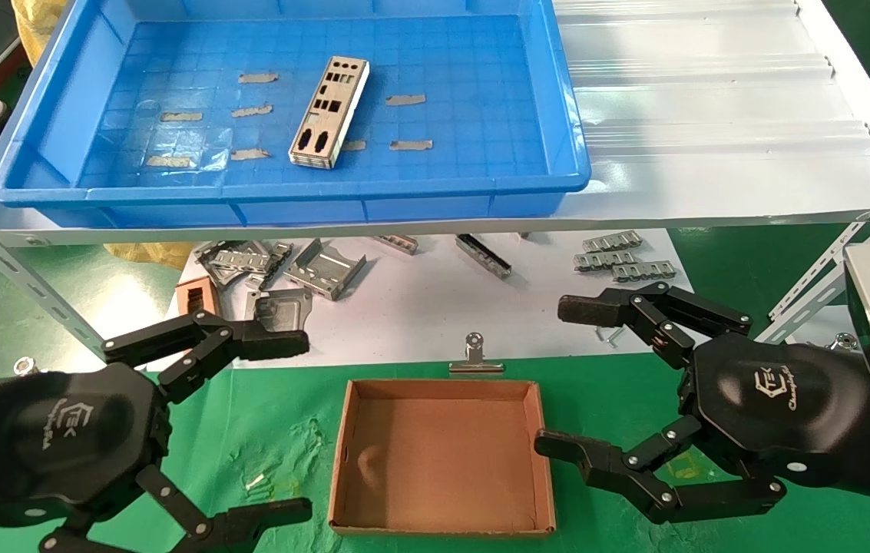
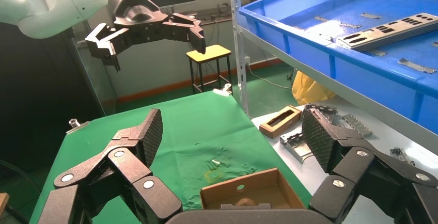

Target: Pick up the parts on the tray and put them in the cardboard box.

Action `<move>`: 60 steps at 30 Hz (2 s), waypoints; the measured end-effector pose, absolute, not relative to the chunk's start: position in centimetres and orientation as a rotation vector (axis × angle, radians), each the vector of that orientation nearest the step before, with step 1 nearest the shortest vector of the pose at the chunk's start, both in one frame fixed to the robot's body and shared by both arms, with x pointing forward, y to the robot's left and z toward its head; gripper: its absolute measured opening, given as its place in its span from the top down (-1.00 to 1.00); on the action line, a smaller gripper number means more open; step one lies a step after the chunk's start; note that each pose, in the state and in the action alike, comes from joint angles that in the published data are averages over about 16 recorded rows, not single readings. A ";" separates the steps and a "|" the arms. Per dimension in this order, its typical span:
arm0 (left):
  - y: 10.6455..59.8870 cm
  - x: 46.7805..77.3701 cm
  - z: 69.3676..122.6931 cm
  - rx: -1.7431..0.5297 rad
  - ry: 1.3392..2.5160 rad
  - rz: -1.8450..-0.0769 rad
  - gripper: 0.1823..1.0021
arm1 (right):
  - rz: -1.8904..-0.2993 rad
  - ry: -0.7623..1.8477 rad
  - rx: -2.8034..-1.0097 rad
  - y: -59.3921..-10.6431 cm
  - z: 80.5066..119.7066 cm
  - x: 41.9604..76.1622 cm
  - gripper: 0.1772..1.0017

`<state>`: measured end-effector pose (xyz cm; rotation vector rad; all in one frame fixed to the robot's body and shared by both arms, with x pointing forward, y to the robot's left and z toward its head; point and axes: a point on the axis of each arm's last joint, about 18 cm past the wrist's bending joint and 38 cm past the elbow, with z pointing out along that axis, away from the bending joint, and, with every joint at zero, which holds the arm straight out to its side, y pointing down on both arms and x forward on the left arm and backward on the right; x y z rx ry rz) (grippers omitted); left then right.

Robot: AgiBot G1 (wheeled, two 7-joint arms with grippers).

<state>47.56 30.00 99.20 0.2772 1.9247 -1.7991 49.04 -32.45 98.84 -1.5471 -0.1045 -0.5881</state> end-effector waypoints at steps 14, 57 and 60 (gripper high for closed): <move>30.0 47.6 99.2 0.277 1.925 -1.799 -1.00 | -0.588 -0.104 -1.547 -32.4 98.8 49.0 -0.98; 28.8 51.0 104.2 0.253 1.837 -1.730 -1.00 | -0.588 -0.104 -1.547 -32.4 98.8 49.0 0.71; 28.3 53.0 106.6 0.221 1.802 -1.698 -1.00 | -0.588 -0.104 -1.547 -32.4 98.8 49.0 0.80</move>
